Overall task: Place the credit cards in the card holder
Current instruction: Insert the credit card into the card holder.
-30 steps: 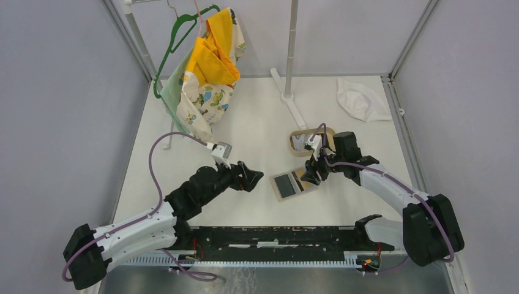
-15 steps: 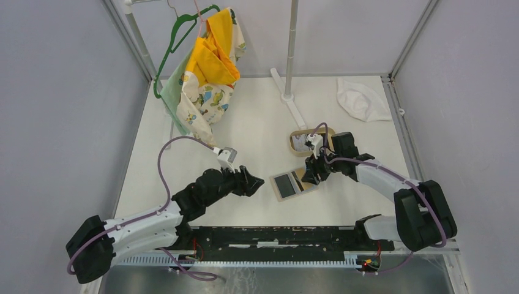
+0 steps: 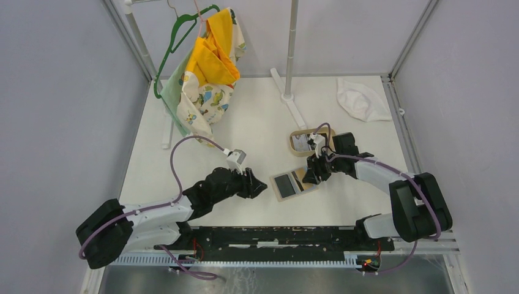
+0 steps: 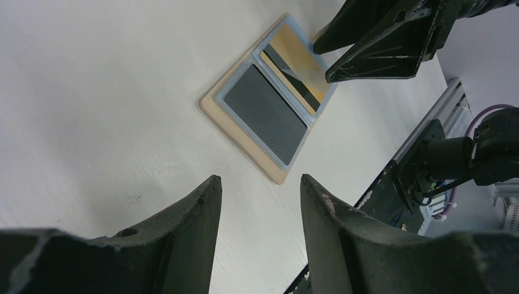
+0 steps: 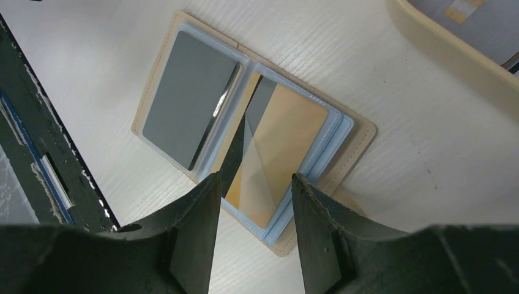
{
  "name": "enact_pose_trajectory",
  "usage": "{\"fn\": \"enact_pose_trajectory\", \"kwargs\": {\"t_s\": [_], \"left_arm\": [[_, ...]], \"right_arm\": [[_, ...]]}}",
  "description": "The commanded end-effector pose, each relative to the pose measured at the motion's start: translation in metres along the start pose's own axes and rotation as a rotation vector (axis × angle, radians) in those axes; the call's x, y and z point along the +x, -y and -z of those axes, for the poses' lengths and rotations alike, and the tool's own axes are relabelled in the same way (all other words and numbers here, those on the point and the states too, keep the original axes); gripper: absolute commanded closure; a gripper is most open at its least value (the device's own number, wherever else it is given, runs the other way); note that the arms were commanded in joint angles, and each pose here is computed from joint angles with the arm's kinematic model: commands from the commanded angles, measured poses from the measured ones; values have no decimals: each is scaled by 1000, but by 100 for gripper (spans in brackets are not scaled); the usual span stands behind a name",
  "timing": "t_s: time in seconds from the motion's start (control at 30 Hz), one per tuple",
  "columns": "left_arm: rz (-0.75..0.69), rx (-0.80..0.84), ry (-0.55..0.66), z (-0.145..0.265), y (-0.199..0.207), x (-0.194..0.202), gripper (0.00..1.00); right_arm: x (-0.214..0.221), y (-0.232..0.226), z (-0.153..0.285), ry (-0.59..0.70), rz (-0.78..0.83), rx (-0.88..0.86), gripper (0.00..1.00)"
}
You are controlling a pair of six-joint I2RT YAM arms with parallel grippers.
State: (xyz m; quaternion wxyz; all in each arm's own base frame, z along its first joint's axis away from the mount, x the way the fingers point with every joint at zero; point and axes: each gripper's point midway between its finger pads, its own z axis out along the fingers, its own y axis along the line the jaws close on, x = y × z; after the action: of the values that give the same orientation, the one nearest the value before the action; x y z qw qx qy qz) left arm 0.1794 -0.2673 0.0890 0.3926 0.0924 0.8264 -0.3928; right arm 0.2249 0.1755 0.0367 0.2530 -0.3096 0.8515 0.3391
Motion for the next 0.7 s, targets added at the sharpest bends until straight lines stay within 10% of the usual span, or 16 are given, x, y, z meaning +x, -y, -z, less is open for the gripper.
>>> {"fn": "enact_pose_trajectory", "kwargs": {"t_s": [0.0,0.67], "left_arm": [[33,102,34,-7,28,-15,44],[28,86,-72,-42,37,14,62]], "right_arm": [[-16,-2,0,46,-26,-30,48],[-9,18,1,44,-90,73,44]]}}
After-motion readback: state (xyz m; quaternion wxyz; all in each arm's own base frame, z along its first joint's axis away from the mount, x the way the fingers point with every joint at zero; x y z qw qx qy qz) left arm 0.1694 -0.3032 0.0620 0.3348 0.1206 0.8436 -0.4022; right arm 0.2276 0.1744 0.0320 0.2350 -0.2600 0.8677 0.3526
